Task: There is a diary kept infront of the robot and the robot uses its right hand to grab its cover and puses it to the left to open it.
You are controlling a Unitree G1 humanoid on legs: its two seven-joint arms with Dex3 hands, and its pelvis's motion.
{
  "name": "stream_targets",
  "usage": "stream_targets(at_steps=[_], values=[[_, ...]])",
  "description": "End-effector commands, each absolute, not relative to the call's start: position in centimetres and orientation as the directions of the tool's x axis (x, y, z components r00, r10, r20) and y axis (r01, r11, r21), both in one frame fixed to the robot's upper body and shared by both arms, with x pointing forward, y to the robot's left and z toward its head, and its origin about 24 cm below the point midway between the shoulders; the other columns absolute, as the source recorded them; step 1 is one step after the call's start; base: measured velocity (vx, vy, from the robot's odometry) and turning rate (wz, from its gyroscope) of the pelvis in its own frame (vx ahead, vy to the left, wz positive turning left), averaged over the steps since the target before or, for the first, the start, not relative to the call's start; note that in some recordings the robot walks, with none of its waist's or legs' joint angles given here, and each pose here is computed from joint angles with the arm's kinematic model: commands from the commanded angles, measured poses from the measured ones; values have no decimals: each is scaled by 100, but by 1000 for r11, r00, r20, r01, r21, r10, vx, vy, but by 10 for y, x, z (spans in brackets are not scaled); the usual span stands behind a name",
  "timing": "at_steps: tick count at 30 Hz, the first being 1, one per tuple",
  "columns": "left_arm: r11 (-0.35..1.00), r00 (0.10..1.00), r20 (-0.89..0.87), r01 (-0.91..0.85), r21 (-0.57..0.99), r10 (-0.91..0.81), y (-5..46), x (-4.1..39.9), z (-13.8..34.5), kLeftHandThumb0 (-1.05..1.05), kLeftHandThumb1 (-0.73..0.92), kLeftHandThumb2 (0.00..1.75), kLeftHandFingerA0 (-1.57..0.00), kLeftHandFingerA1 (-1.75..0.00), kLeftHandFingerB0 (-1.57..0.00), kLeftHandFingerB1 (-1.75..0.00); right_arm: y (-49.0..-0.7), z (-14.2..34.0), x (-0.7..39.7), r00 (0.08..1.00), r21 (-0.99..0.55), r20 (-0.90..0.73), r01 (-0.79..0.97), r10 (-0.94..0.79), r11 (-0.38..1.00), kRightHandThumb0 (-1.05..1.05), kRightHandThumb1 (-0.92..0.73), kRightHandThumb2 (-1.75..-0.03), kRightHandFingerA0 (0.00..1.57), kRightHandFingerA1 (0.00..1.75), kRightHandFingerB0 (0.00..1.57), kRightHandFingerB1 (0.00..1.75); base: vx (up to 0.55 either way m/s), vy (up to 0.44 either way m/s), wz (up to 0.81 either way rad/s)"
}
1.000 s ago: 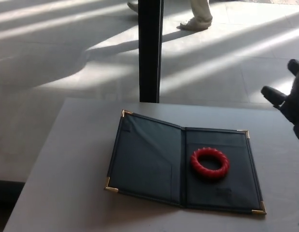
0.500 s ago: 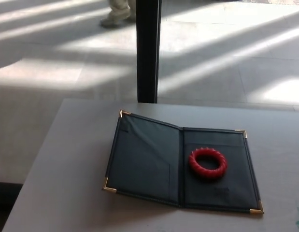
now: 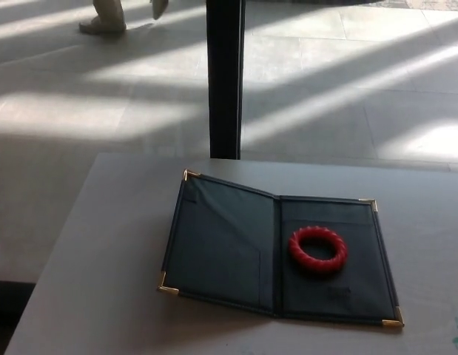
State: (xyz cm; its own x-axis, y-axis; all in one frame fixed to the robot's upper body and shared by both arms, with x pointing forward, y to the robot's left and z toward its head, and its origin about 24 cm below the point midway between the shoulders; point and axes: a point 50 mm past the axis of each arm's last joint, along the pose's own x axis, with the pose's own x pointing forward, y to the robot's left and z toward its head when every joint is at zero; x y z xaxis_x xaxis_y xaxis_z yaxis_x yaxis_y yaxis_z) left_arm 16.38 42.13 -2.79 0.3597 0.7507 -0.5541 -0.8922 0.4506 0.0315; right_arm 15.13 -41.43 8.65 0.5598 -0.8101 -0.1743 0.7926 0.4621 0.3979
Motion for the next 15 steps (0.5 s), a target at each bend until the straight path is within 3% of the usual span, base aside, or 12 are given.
stream_targets(at_steps=[1,2,3,4,5,6,7,9,12,13,14,15], values=[[437,354,-551,-899,22,756,420,160,-31,-92,90,117,-49,-98,-42,-84,-422,65,126,458,444,-158,824,-875,351,-81,-66,-119,75,98,49,80,0,0,0],[436,355,-551,-900,18,755,420,160,-30,-87,92,102,-43,-114,-34,-92,-423,54,120,456,436,-160,828,-875,352,-90,-89,-67,66,100,39,85,0,0,0],[431,347,-552,-902,24,758,420,158,-32,-92,90,118,-51,-99,-44,-87,-423,50,119,465,431,-159,826,-871,363,-92,-88,-67,64,103,37,85,0,0,0],[432,346,-553,-902,28,758,420,157,-32,-87,92,100,-47,-101,-40,-87,-423,45,117,467,412,-169,833,-868,368,-92,-89,-68,61,101,38,84,0,0,0],[433,347,-555,-901,27,756,421,156,-33,-87,92,102,-46,-99,-39,-85,-422,40,114,467,385,-180,844,-866,375,-92,-90,-67,66,105,41,87,0,0,0],[436,349,-552,-899,29,757,421,155,-33,-88,92,104,-46,-98,-40,-86,-420,37,111,448,377,-194,855,-873,356,-85,-66,-119,75,100,49,82,0,0,0],[438,351,-553,-899,29,756,421,155,-33,-88,92,102,-45,-98,-40,-86,-421,34,108,417,371,-213,871,-884,321,-95,-86,-66,71,103,47,86,0,0,0],[435,351,-559,-900,20,751,420,155,-34,-88,92,101,-47,-99,-41,-87,-421,31,105,389,361,-228,885,-893,294,-96,-88,-67,73,105,47,89,0,0,0],[443,359,-559,-896,16,747,419,157,-34,-89,92,103,-43,-98,-40,-86,-413,24,107,439,334,-242,875,-865,350,-96,-90,-69,65,112,42,91,0,0,0],[443,374,-556,-896,-10,743,419,157,-33,-94,90,116,-46,-96,-42,-87,-409,17,111,451,300,-264,878,-852,372,-94,-90,-67,71,110,46,91,0,0,0],[436,356,-555,-900,12,752,420,158,-32,-88,92,102,-45,-98,-41,-87,-404,10,114,480,264,-276,871,-833,414,-95,-87,-67,68,107,48,89,0,0,0],[435,355,-555,-900,13,752,420,158,-32,-88,92,102,-45,-98,-41,-87,-403,9,114,483,261,-275,869,-831,419,-95,-87,-67,68,107,48,89,0,0,0]])
